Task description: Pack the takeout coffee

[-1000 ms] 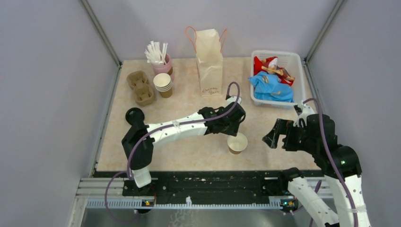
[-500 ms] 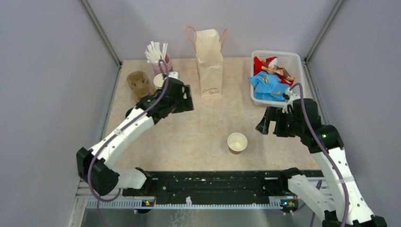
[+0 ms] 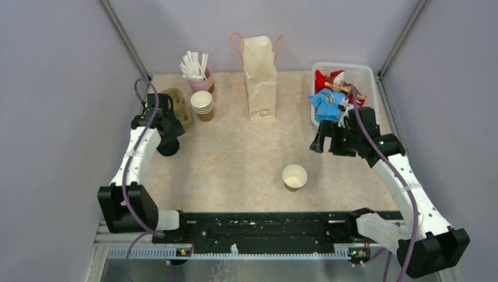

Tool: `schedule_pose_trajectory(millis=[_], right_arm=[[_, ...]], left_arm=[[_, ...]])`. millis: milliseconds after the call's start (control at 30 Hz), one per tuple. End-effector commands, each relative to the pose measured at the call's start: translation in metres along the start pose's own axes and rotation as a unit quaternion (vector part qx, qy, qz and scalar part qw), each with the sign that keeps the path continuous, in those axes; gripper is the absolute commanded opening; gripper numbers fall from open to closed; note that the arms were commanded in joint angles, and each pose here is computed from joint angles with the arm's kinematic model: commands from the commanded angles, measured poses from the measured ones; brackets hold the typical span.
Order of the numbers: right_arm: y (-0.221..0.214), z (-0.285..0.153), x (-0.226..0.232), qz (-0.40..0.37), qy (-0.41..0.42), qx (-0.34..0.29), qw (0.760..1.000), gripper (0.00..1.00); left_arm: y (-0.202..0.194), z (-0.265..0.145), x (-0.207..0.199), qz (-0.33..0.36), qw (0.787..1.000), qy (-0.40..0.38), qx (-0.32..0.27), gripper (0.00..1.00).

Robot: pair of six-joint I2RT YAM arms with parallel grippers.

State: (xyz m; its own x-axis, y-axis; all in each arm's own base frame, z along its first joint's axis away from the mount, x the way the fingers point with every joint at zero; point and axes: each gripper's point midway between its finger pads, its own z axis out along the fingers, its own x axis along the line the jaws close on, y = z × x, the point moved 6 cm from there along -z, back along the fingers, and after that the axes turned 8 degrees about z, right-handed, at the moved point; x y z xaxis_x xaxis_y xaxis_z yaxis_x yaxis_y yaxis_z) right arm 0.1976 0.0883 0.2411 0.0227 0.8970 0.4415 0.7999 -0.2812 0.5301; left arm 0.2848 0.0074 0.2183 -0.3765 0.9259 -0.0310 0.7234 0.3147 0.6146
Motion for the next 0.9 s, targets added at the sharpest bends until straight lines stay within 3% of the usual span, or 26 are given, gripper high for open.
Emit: schedule_pose_trajectory(millis=[0, 133, 367, 733, 867], right_arm=[[0.020, 0.003, 0.009, -0.019, 0.014, -0.026, 0.999, 0.99], [0.023, 0.005, 0.013, -0.034, 0.008, -0.024, 0.999, 0.99], [0.017, 0.007, 0.010, -0.038, 0.003, -0.016, 0.999, 0.99], [0.018, 0.010, 0.009, -0.039, 0.000, -0.017, 0.999, 0.99], [0.018, 0.010, 0.009, -0.039, -0.003, -0.018, 0.999, 0.99]], left_arm=[[0.004, 0.039, 0.012, 0.019, 0.999, 0.028, 0.038, 0.65], [0.006, 0.070, 0.012, 0.033, 0.997, 0.023, 0.065, 0.51], [0.015, 0.103, 0.013, 0.025, 0.996, -0.003, 0.087, 0.36], [0.031, 0.129, 0.014, 0.039, 0.995, 0.000, 0.097, 0.29], [0.031, 0.133, 0.012, 0.035, 0.994, -0.004, 0.102, 0.18]])
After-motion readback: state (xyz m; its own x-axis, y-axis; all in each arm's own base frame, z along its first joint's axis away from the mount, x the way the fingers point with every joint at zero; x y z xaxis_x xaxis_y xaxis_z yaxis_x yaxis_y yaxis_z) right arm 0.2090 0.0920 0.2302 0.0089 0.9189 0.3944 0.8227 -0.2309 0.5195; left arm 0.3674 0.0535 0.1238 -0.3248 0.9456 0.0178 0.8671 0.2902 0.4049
